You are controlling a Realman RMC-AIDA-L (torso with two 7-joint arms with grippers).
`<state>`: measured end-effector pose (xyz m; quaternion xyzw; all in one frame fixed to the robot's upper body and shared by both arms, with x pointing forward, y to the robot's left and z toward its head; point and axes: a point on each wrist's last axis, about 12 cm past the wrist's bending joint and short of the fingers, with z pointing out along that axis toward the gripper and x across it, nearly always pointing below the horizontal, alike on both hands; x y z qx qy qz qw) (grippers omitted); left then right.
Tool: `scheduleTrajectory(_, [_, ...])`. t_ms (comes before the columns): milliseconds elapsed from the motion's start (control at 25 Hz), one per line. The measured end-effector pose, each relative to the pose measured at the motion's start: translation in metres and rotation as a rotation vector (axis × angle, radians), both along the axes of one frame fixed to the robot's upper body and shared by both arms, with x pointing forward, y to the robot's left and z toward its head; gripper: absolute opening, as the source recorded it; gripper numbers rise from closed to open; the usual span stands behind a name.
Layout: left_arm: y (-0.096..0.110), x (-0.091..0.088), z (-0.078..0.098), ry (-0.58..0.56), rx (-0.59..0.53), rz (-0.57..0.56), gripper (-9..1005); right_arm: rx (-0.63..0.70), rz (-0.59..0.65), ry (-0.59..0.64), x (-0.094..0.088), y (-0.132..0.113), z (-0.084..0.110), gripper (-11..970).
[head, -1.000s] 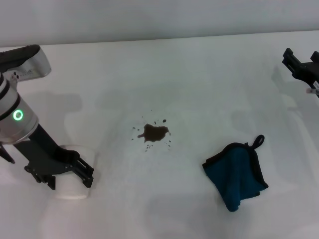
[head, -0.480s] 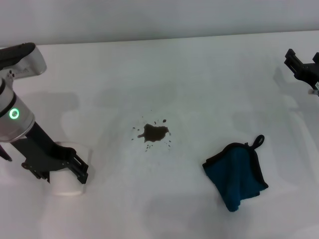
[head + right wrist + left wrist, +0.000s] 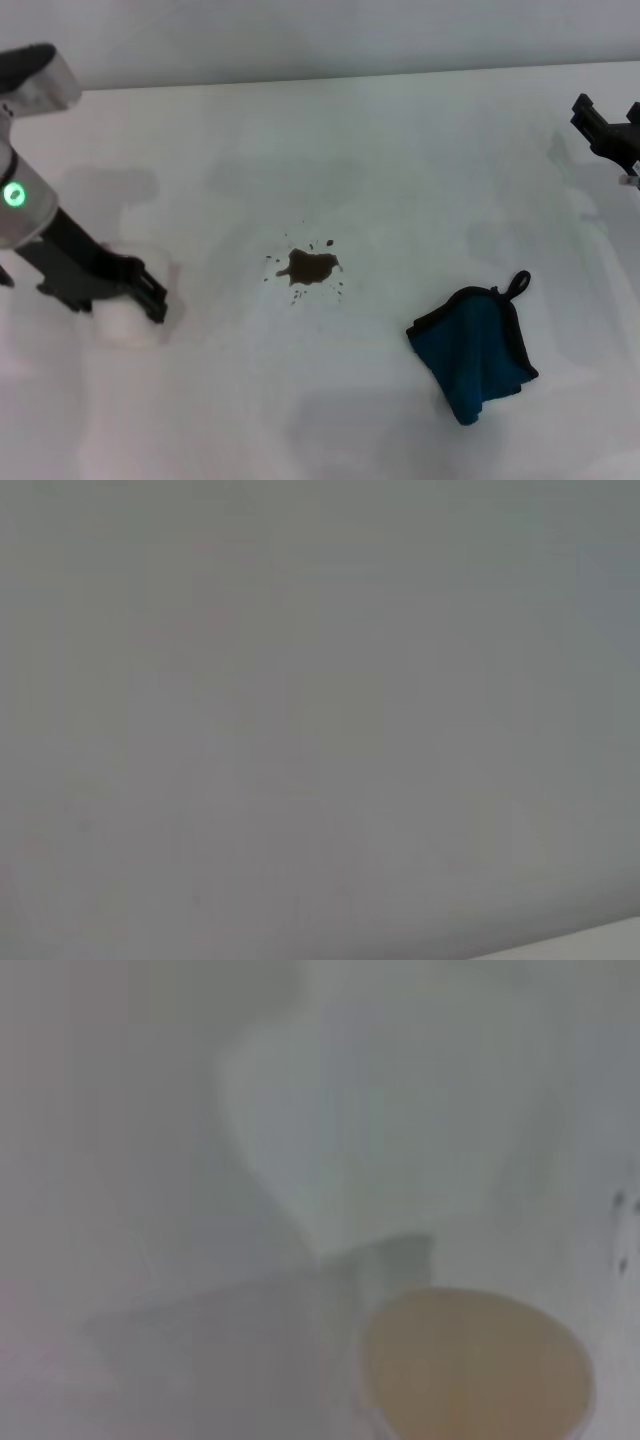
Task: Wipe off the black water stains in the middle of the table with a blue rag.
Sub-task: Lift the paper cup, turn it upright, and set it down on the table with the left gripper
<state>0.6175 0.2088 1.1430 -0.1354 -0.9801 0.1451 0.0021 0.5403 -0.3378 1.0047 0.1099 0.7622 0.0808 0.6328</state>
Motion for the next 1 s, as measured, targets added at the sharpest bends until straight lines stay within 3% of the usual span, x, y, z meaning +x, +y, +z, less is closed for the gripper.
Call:
scheduleTrajectory(240, [0.007,0.007,0.014,-0.104,0.002,0.018,649,0.010,-0.020,-0.008,0.002,-0.003,0.002,853])
scheduleTrajectory(480, [0.019,0.020,0.019,-0.383,0.015,0.029,620,0.014,-0.035,-0.013,0.003,-0.006,0.003,853])
scheduleTrajectory(640, [0.024,0.022,0.011,-0.474,0.012,0.051,621,0.013,-0.033,-0.012,0.003,-0.005,0.003,853])
scheduleTrajectory(680, [0.025,0.022,-0.002,-0.559,0.011,0.064,621,0.013,-0.033,-0.011,0.003,-0.005,0.003,853])
scheduleTrajectory(760, [0.024,0.019,-0.012,-0.604,0.014,0.061,617,0.013,-0.032,-0.012,0.003,-0.005,0.003,853])
scheduleTrajectory(1000, [0.005,0.003,-0.043,-0.719,0.030,-0.011,609,0.012,-0.027,-0.014,0.004,-0.004,0.004,853])
